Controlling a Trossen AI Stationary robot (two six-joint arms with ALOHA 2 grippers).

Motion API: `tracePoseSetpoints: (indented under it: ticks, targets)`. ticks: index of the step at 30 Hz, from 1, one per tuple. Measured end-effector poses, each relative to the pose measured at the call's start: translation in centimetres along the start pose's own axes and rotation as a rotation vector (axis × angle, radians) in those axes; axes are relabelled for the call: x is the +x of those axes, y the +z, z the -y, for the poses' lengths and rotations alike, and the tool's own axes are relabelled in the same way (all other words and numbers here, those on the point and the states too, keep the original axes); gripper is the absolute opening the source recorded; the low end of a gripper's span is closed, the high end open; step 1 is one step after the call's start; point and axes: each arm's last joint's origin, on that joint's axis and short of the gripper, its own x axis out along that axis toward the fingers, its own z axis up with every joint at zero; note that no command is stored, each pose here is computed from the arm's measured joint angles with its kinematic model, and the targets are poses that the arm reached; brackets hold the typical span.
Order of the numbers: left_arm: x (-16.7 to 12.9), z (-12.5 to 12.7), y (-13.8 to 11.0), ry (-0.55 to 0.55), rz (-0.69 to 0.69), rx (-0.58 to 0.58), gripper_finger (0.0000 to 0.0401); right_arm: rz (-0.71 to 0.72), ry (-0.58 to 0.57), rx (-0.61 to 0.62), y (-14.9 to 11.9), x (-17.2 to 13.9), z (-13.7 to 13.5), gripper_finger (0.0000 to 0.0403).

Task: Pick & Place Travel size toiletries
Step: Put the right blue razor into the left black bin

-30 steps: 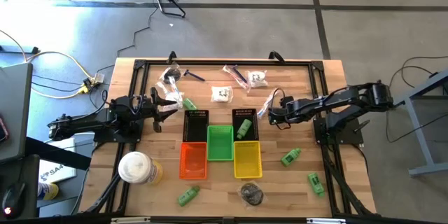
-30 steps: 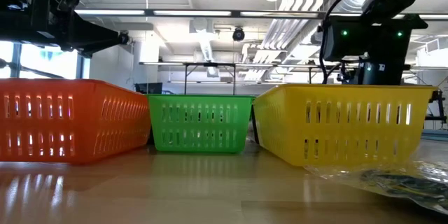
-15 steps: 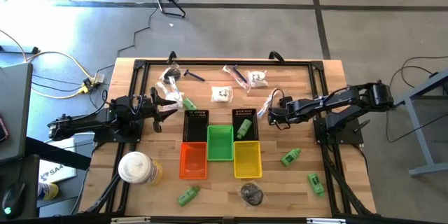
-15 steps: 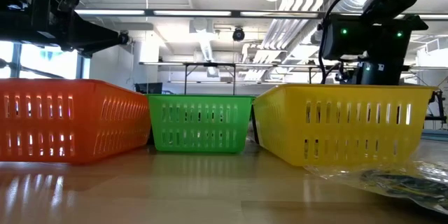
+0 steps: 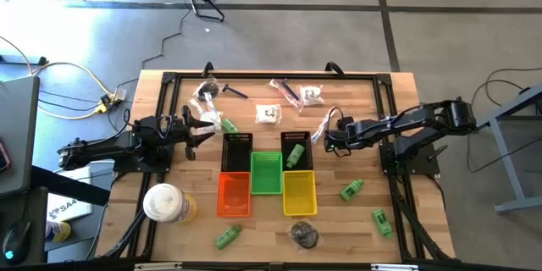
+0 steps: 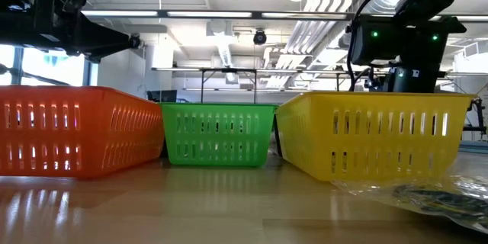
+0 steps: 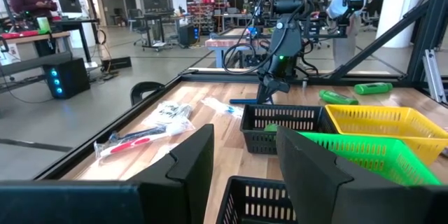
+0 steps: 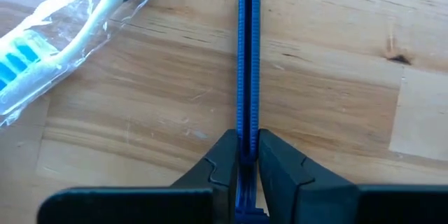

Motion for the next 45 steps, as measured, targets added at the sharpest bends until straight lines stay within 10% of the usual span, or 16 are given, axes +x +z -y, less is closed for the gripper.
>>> tracePoseSetpoints:
  ticks: [18,45]
  targets:
    - [0.0,0.0,0.0,0.001,0.000,0.000,0.0152,0.102,0.131,-0.019,1.1,-3.5,1.6,0.0033]
    - [0.0,0.0,0.0,0.002,0.000,-0.130,0.0152,0.770,0.633,-0.383,5.0,-10.7,-1.0,0.0033]
